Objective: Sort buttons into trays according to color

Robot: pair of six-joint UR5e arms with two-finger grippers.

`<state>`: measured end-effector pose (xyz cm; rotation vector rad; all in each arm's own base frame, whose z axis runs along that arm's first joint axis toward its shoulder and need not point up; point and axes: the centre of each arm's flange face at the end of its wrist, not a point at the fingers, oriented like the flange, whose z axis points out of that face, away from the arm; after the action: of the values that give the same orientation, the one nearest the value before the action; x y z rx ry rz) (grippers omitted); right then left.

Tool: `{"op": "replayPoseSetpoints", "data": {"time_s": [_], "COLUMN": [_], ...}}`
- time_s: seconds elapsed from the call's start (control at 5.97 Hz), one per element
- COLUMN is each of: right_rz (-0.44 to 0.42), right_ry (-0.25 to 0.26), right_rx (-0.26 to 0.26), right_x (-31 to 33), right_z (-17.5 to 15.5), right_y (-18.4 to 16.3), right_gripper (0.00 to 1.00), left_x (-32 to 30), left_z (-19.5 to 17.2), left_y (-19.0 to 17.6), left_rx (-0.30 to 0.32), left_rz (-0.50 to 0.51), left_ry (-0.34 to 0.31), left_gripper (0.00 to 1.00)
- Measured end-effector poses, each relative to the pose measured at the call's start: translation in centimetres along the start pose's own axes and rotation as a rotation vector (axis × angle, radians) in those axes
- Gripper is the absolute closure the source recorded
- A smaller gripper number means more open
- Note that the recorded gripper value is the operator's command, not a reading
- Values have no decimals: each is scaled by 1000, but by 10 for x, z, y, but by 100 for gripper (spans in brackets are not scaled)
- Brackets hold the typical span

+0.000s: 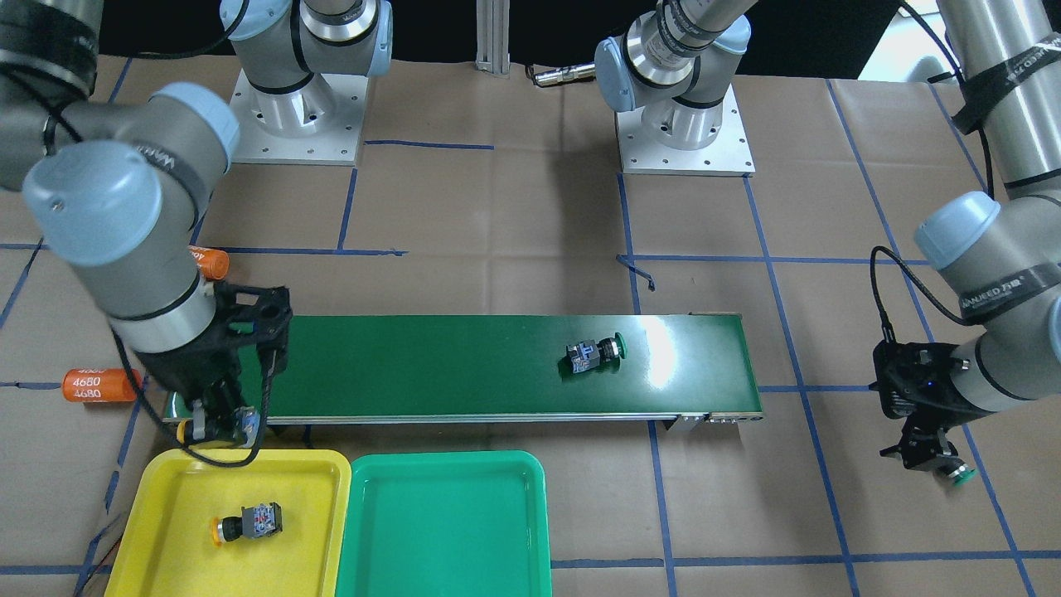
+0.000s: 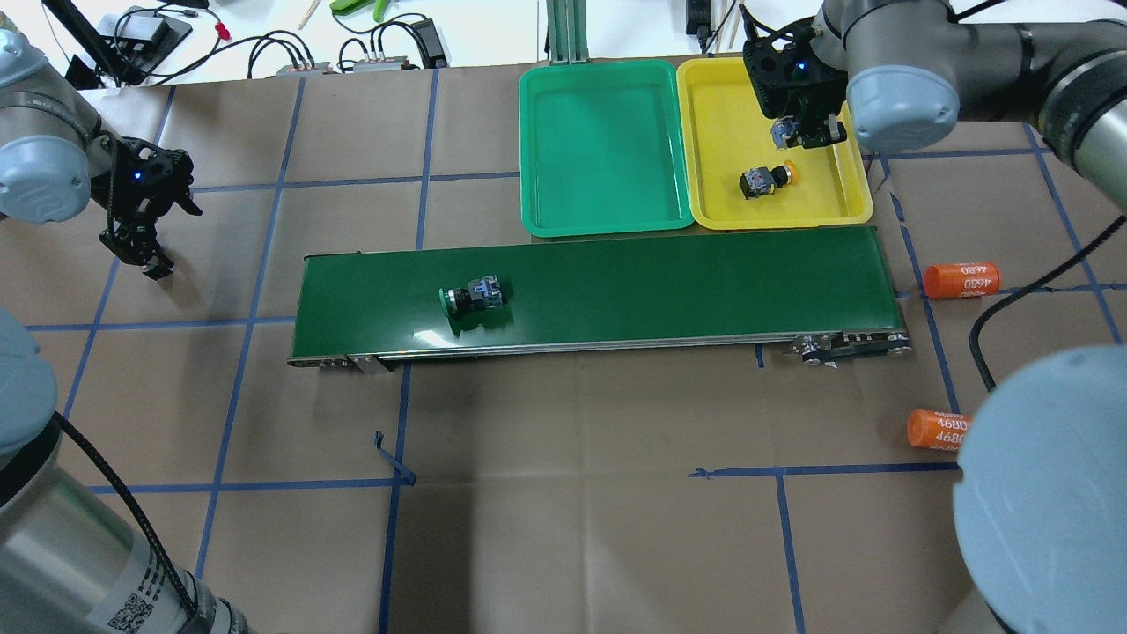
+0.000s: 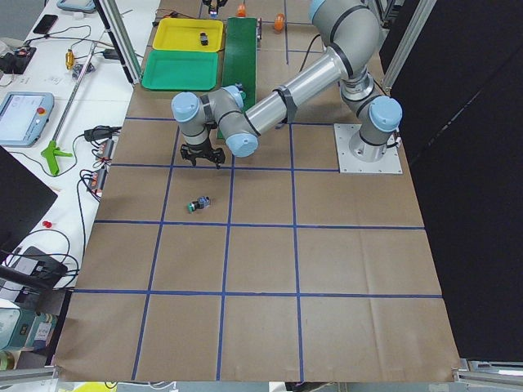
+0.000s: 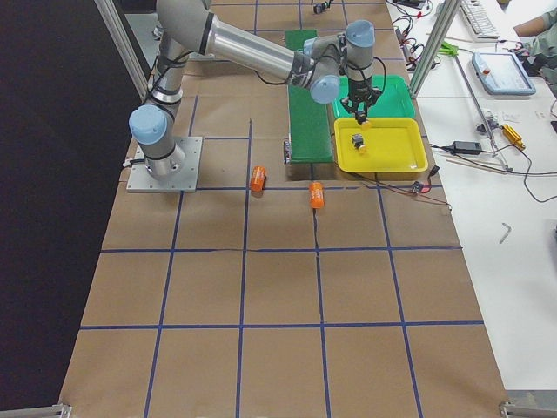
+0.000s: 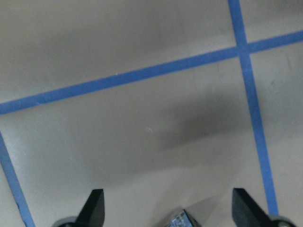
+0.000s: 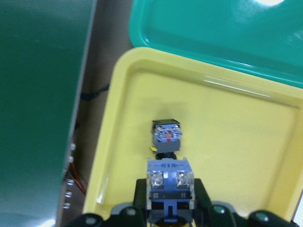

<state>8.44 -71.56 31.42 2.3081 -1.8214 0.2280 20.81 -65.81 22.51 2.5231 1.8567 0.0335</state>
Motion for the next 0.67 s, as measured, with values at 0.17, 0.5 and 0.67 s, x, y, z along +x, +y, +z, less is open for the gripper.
{"op": "replayPoseSetpoints", "data": {"time_s": [0.17,0.5,0.67], "right_rz": [-2,12,31], "right_ry": [18,36,29], "right_rx": [14,64,104], "right_x": [31,52,52], "right_z": [41,102,97], "right_y": [11,13,9], "right_gripper": [73,0,0], "left_x": [6,29,38], "left_z": [13,31,40], "left_y": [17,41,52], "left_rx": [-13,-26,-21], "left_rz": [98,181,183], "left_ry": [-9,39,55], "left_gripper": [6,17,58]}}
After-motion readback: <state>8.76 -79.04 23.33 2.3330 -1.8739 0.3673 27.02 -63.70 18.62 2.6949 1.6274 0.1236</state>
